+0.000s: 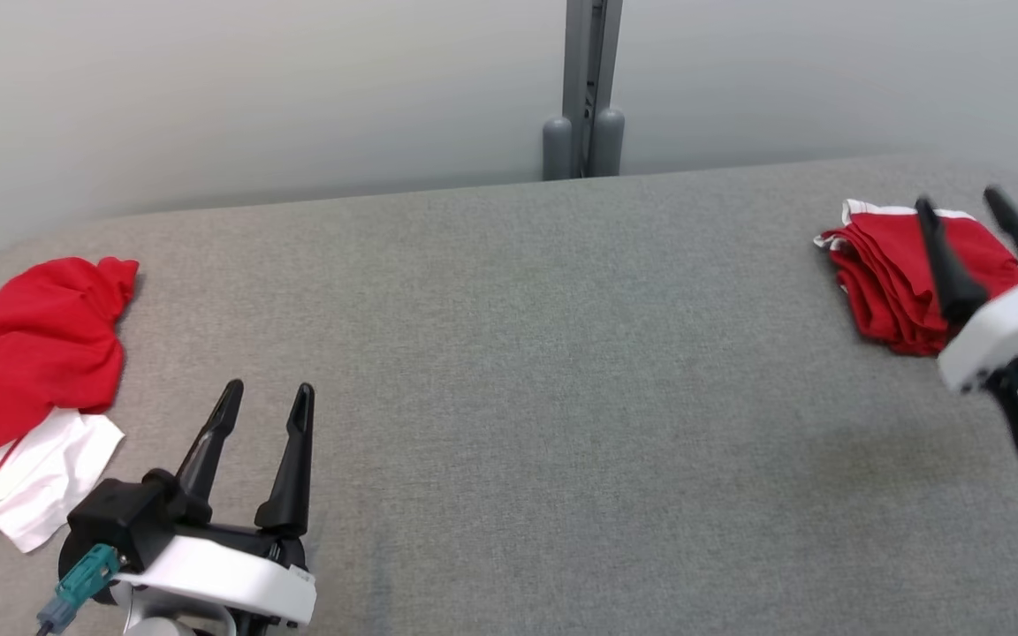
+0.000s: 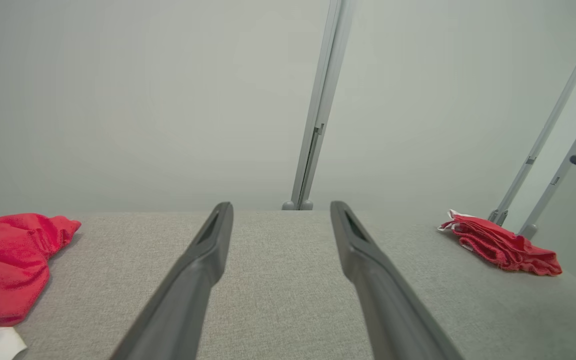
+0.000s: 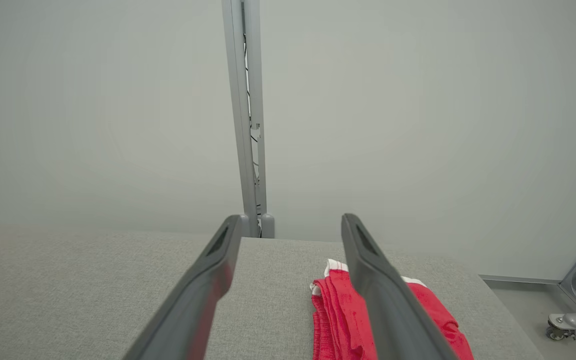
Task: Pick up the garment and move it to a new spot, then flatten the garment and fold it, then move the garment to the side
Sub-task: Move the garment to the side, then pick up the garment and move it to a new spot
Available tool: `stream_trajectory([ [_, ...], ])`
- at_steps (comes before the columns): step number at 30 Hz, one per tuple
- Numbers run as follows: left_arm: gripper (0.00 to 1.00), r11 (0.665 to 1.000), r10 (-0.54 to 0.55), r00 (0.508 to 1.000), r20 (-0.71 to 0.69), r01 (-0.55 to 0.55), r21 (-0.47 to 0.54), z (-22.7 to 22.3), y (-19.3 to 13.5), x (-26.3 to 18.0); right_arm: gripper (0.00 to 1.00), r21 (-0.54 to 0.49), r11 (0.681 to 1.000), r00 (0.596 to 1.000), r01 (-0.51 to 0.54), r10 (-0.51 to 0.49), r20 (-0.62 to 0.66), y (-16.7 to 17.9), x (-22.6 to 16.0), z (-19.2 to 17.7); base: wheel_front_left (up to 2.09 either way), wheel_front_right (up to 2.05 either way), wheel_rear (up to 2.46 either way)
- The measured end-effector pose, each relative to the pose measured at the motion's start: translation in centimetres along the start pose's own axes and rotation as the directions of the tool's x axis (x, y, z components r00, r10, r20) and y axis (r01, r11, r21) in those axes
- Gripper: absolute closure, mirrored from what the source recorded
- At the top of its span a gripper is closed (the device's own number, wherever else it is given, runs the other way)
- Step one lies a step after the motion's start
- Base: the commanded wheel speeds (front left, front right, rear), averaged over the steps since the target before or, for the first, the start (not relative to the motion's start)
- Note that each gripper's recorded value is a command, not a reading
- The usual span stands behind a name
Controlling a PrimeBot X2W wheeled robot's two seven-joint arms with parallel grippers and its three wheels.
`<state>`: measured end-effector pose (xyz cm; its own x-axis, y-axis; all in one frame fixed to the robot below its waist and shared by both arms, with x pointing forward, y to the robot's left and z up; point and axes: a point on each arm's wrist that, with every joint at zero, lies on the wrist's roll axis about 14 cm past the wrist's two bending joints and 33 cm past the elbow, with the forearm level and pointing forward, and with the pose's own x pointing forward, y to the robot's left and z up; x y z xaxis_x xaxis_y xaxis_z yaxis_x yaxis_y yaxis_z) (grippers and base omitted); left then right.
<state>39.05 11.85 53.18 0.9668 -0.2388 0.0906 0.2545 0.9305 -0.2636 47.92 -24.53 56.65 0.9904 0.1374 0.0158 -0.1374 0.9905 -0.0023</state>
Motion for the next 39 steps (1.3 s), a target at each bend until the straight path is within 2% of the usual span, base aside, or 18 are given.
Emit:
stream_trajectory([
  [9,0.0,0.988,0.154,0.987,0.037,-0.153,-0.018,0.9,2.9,-3.3,0.0,0.107,0.993,0.998,-0.05,0.044,0.054,6.1,-5.4,-3.8,0.0,0.0,0.0],
  [14,0.0,0.976,0.216,0.972,0.089,-0.216,0.0,2.0,4.2,-4.5,0.0,0.141,0.989,0.997,-0.053,0.045,0.061,8.1,-7.7,-5.0,0.0,0.0,0.0],
  [22,0.0,0.973,0.222,0.97,0.099,-0.228,0.047,1.5,4.2,-5.4,0.0,0.138,0.99,0.996,-0.03,0.019,0.082,8.8,-9.8,-5.1,0.0,0.0,0.0],
  [39,0.0,0.978,0.194,0.977,0.087,-0.2,0.065,0.5,3.8,-5.2,0.0,0.123,0.992,0.996,-0.021,0.01,0.09,9.0,-10.2,-4.4,0.0,0.0,0.0],
])
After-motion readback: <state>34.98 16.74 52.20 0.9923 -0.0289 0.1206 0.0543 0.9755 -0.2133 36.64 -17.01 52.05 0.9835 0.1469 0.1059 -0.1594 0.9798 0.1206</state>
